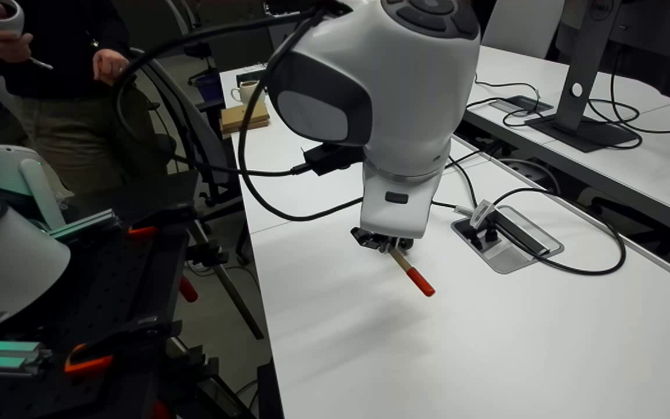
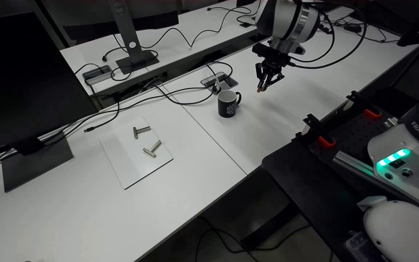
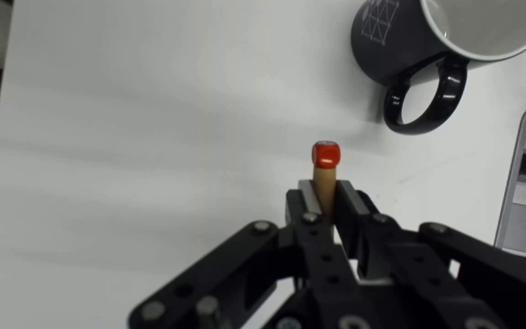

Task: Put the sharpie in the mug

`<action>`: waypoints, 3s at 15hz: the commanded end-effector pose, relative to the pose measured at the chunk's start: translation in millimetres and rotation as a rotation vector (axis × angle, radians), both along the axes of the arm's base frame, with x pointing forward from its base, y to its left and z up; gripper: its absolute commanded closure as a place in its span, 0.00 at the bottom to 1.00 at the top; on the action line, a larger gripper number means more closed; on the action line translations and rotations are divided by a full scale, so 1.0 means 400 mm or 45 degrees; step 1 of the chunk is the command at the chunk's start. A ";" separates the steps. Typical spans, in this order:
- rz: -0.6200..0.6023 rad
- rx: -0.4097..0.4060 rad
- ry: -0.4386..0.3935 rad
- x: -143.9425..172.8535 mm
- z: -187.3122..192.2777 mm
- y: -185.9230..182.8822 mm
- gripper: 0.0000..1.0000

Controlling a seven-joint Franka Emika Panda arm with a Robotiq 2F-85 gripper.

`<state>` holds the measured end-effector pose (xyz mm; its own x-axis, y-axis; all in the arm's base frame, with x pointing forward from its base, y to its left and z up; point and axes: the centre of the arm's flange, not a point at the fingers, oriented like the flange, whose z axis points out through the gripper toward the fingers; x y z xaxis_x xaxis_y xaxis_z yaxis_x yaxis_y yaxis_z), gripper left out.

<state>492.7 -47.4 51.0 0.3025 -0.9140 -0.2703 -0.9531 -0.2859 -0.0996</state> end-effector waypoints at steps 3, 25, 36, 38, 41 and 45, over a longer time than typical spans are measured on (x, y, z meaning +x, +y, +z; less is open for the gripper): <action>0.005 0.033 0.002 -0.002 0.001 -0.013 0.85; 0.009 0.362 -0.029 0.060 0.073 0.141 0.96; 0.092 0.679 0.042 0.058 0.081 0.179 0.85; 0.098 0.709 0.047 0.055 0.081 0.168 0.85; 0.100 0.714 0.047 0.055 0.081 0.169 0.96; 0.115 0.717 0.067 0.055 0.069 0.181 0.96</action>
